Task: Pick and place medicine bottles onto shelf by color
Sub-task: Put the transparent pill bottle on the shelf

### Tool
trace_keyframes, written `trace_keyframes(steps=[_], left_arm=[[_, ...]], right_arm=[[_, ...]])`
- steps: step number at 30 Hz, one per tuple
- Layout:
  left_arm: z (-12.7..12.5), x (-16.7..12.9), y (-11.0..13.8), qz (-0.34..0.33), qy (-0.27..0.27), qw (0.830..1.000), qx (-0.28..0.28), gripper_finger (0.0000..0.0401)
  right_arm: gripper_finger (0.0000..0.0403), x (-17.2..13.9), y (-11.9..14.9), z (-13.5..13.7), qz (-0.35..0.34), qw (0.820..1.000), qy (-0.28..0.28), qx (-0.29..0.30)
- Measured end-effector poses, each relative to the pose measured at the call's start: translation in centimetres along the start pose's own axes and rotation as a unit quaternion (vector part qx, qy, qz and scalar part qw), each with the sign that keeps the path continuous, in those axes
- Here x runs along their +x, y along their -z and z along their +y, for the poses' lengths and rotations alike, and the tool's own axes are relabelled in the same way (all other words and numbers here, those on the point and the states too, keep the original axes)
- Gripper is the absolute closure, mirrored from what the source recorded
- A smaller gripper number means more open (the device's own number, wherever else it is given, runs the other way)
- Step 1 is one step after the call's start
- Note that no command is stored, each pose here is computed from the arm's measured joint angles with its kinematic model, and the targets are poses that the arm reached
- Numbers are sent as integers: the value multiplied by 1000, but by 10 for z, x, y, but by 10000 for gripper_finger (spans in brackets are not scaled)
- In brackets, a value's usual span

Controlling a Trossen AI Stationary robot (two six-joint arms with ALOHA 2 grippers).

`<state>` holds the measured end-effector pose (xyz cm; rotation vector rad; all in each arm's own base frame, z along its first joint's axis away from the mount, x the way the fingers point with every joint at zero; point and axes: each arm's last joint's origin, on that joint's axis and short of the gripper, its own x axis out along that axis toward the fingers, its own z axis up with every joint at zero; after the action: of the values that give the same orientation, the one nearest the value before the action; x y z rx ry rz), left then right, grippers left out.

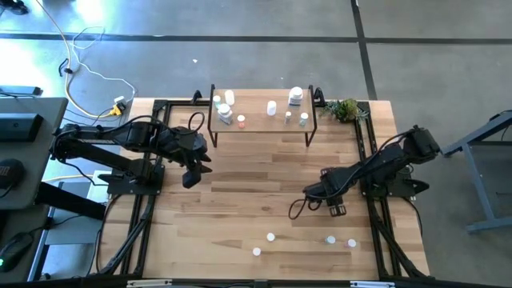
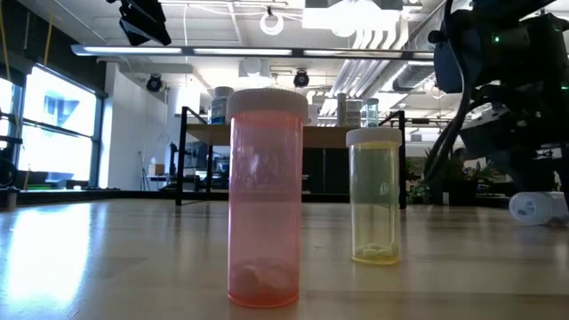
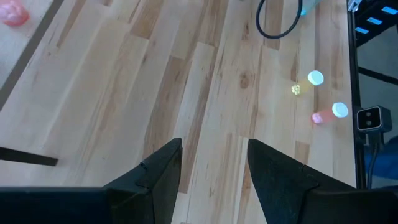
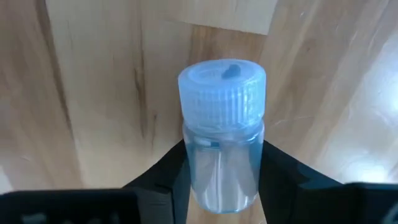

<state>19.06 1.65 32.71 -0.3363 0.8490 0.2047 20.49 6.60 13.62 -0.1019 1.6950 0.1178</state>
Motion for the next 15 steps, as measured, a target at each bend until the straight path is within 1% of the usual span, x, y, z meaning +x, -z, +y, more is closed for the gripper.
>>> trace_keyframes(steps=[3,6,11,15], left_arm=[[0,0,0,0,0,1000,0,227],[0,0,0,0,0,1000,0,227],[0,0,0,0,0,1000,0,227],[0,0,0,0,0,1000,19,227]], right_arm=[[274,-6,-5,2,-10,999,-21,22],[274,-17,-15,4,-38,998,-25,43],[274,-40,-37,8,-114,991,-24,71],[274,-62,-55,10,-195,976,-17,99]])
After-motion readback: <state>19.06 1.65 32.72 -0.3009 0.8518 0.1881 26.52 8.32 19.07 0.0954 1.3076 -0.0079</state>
